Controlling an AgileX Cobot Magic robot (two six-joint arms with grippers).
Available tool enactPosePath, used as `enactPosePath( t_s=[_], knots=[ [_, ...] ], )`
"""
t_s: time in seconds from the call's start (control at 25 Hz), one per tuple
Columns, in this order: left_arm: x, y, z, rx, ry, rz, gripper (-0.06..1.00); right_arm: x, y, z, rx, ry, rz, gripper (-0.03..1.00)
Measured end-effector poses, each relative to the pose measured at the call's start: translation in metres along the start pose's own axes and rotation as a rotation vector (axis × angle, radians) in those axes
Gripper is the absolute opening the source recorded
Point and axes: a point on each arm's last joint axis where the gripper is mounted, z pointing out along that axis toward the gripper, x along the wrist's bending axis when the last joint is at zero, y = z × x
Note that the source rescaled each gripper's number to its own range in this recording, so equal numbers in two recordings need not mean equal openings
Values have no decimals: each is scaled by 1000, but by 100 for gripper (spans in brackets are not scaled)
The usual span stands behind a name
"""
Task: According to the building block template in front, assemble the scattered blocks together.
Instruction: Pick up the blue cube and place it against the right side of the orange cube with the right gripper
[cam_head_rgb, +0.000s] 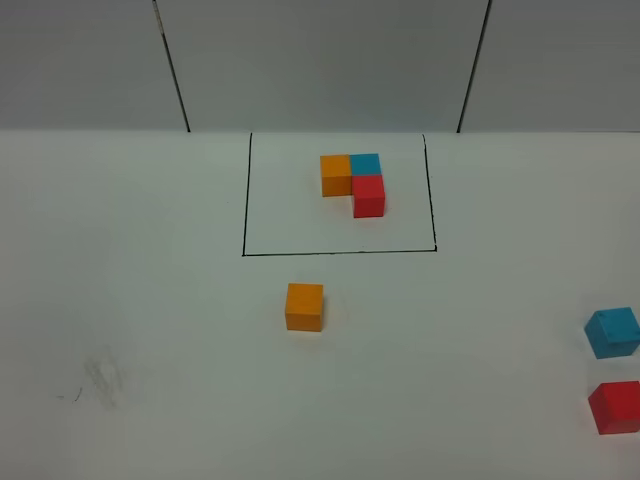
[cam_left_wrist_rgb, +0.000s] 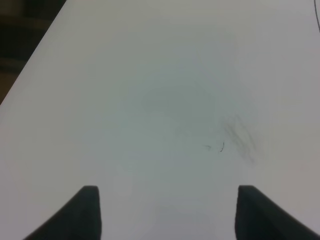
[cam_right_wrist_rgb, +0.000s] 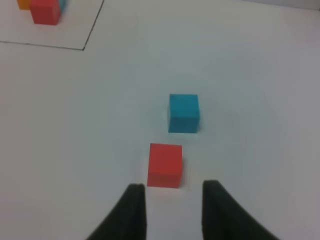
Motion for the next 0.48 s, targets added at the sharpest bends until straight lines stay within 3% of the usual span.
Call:
enactPosePath(
  t_s=[0.48],
  knots=[
    [0, 0, 0, 0, 0, 0, 28, 4, 1, 0, -5, 40, 77, 3]
  ],
)
